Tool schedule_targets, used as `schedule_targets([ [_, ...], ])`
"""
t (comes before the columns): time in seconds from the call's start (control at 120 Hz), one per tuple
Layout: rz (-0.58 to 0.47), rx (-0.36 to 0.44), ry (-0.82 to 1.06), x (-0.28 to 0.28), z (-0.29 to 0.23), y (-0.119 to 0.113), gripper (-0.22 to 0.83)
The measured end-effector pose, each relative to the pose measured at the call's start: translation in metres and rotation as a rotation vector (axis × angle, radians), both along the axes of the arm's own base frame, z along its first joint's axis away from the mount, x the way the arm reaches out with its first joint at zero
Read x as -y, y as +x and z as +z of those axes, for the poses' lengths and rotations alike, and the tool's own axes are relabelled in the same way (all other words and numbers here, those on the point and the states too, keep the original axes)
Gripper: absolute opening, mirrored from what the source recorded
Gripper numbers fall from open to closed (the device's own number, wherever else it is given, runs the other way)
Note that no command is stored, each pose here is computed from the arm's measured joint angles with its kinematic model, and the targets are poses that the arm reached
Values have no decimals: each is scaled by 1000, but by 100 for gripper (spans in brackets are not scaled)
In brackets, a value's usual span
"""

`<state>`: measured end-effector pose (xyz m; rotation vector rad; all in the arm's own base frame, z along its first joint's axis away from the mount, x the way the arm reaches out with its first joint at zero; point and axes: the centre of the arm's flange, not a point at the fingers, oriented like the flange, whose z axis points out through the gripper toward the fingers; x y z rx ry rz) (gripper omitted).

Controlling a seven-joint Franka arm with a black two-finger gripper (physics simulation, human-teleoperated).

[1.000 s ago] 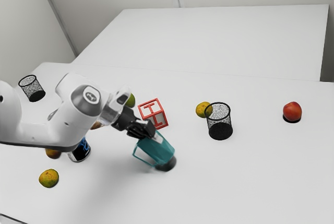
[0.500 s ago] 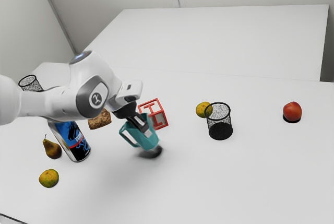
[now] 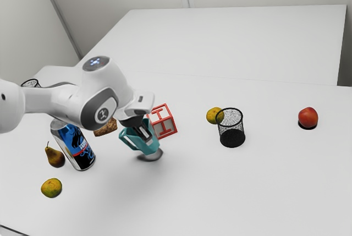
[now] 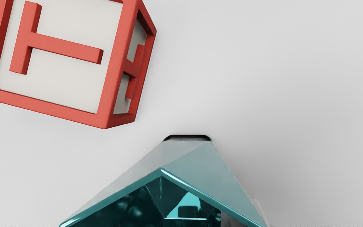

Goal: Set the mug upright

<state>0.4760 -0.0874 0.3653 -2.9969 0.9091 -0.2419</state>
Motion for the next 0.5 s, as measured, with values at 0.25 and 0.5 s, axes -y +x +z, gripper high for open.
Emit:
schedule_targets([
  [0.25, -29, -14, 67, 15, -13, -2, -15],
  [0.5, -16, -20, 95, 18, -17, -4, -12],
])
